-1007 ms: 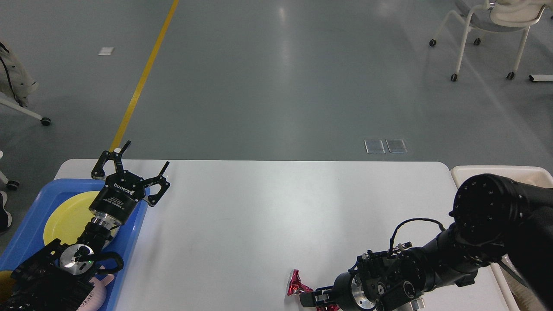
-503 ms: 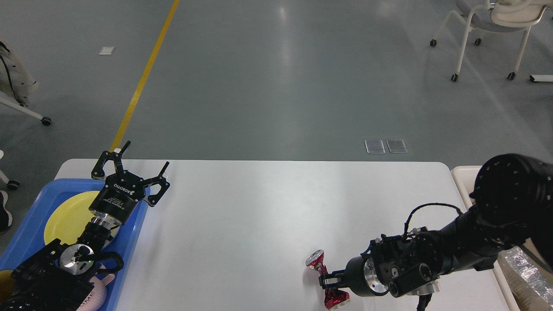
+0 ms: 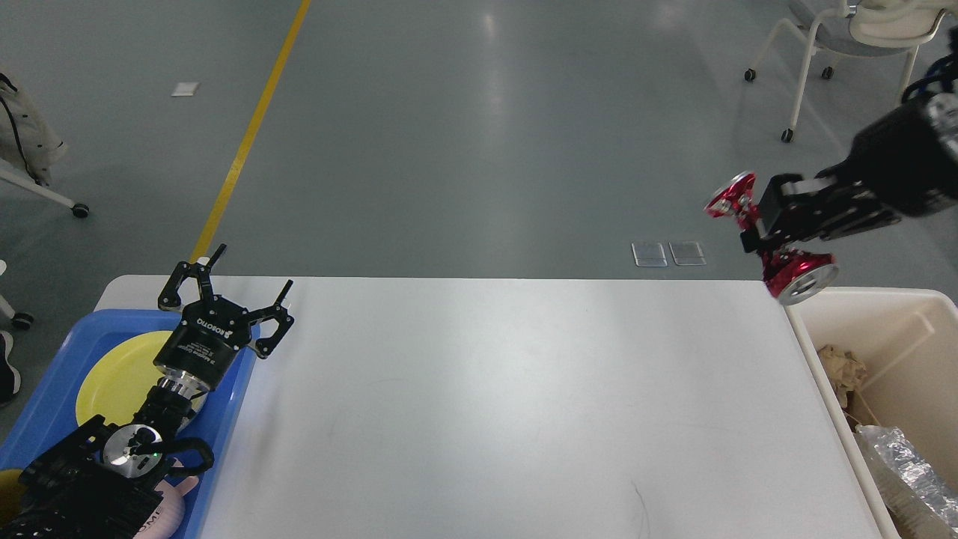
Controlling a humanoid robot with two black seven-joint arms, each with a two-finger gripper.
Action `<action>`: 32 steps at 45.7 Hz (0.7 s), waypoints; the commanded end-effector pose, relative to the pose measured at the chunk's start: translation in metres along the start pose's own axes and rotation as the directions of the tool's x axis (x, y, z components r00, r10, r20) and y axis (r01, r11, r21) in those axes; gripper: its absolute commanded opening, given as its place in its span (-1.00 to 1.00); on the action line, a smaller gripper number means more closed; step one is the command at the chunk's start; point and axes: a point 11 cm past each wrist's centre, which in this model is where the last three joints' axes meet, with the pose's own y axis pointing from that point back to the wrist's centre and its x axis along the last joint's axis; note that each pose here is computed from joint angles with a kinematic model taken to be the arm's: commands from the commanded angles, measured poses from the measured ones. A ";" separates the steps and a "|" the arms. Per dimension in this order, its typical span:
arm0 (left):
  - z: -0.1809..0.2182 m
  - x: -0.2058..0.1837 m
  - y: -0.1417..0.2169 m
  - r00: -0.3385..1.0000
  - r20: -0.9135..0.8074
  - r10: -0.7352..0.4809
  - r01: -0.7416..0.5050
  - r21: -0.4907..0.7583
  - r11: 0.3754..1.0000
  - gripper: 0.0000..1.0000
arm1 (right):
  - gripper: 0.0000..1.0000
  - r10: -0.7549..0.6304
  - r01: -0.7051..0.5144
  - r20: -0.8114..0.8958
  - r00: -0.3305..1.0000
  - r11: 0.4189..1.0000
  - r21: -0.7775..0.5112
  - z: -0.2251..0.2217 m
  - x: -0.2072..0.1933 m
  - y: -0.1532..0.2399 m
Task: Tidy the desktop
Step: 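Lift the red wrapper and drop it into the white bin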
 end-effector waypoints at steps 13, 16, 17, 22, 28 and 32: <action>0.000 0.000 -0.001 1.000 0.001 -0.001 0.001 -0.001 1.000 0.99 | -1.00 0.234 -0.147 0.103 0.967 0.839 -0.524 0.261 -0.032 -0.023; 0.001 0.000 0.000 1.000 0.001 0.000 0.000 -0.002 1.000 0.99 | -1.00 0.231 -0.169 0.031 0.972 0.789 -0.591 0.304 -0.061 -0.057; 0.000 0.000 -0.001 1.000 0.001 -0.001 0.001 -0.001 1.000 0.99 | -1.00 0.228 -0.180 0.003 0.974 0.779 -0.600 0.312 -0.069 -0.069; 0.001 0.000 0.000 1.000 0.001 0.000 0.000 -0.003 1.000 0.99 | -1.00 0.212 -0.153 0.022 0.977 0.771 -0.619 0.342 -0.132 -0.139; 0.001 0.000 0.000 1.000 0.001 0.000 0.000 -0.003 1.000 0.99 | -1.00 0.255 -0.194 0.011 0.967 0.765 -0.614 0.343 -0.160 -0.195; 0.001 0.000 -0.001 1.000 0.000 -0.001 0.001 -0.003 1.000 0.99 | -1.00 0.257 -0.199 0.010 0.966 0.772 -0.603 0.337 -0.170 -0.216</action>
